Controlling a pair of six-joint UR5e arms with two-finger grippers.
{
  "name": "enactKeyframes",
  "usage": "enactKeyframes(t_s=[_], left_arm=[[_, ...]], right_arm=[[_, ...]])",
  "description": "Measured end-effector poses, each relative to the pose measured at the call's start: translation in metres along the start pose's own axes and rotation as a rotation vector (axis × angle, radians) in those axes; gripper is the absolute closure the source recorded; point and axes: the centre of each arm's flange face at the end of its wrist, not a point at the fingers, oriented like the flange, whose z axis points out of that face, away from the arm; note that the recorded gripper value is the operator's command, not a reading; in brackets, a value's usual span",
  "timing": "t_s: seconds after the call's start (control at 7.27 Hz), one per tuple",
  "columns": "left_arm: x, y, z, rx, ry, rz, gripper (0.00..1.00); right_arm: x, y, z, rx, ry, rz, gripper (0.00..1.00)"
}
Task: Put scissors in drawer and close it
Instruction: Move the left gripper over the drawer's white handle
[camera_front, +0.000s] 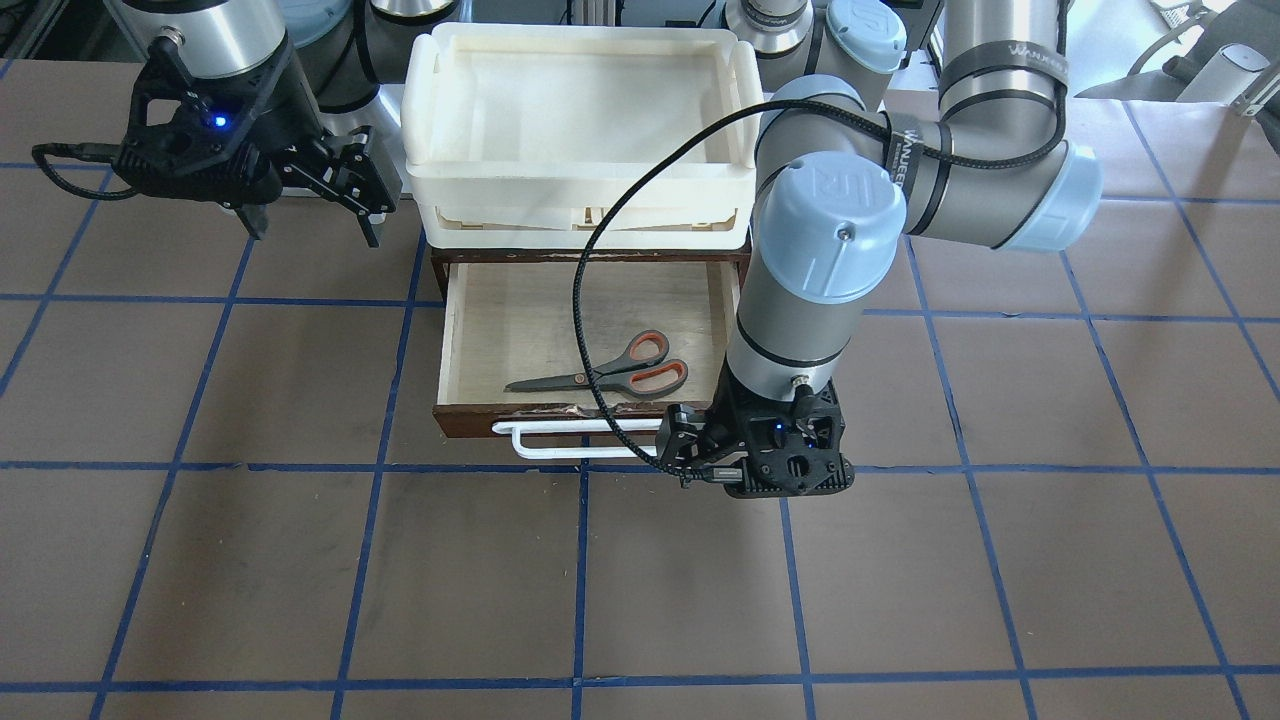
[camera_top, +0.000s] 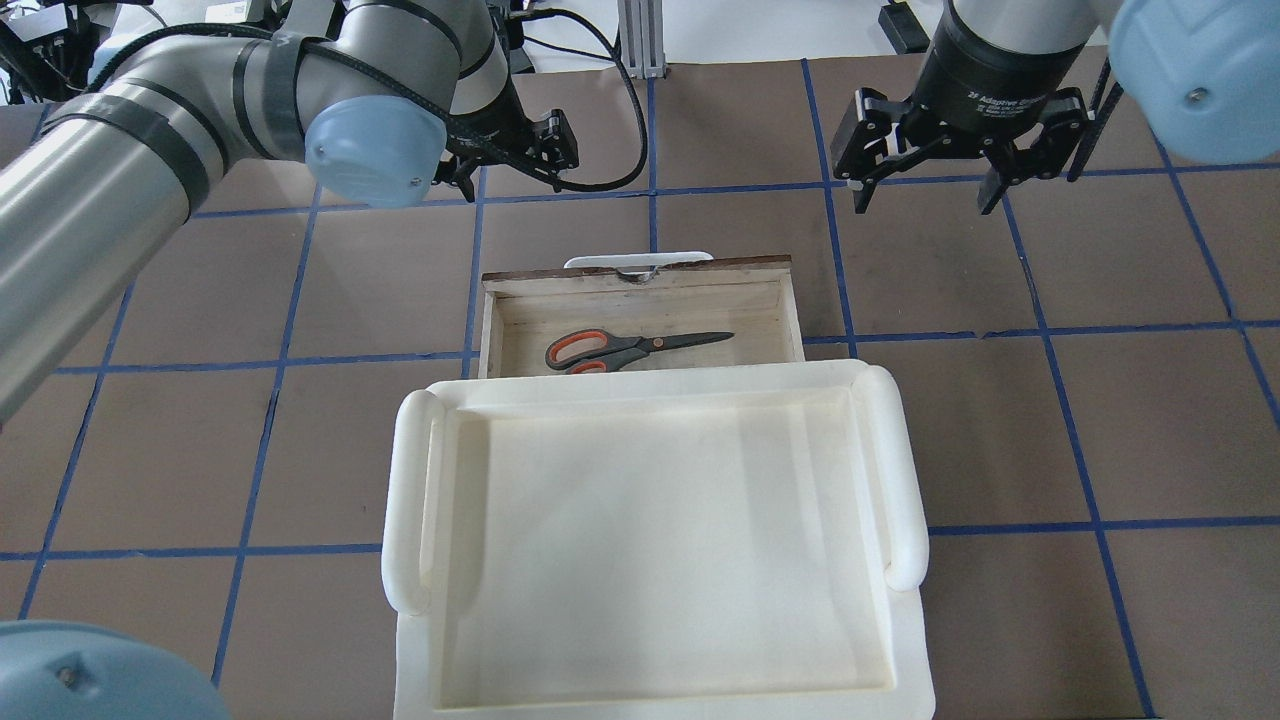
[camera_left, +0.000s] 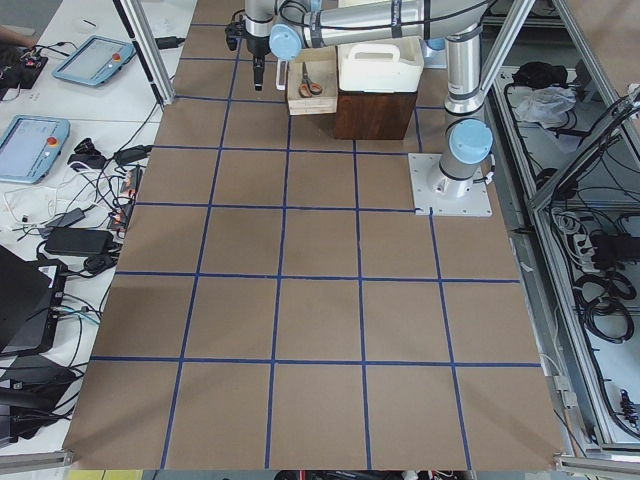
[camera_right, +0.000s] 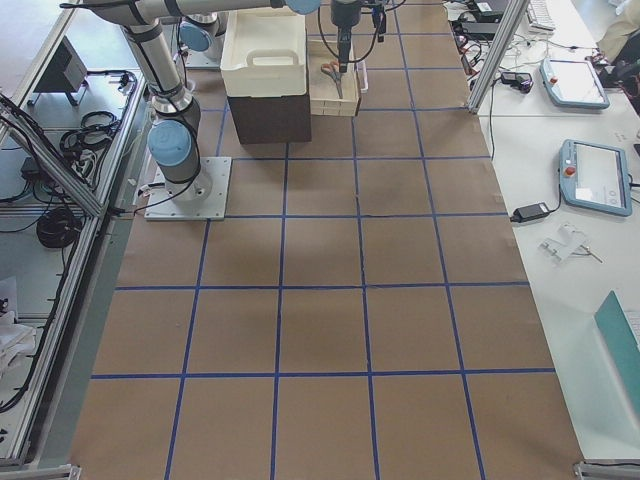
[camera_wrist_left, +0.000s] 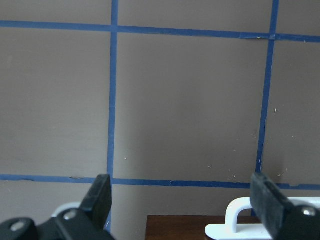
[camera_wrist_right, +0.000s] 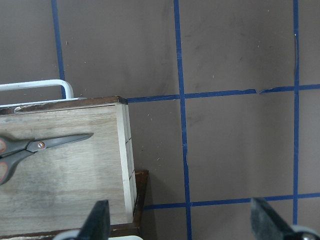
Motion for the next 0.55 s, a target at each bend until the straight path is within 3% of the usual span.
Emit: enactKeyframes(t_s=[0.55], left_arm=[[0.047,0.006,0.064,-0.034,-0.007,-0.080,0.00]], right_arm=[[0.000,-0.002,-0.002,0.019,-0.003,-0.009,0.00]])
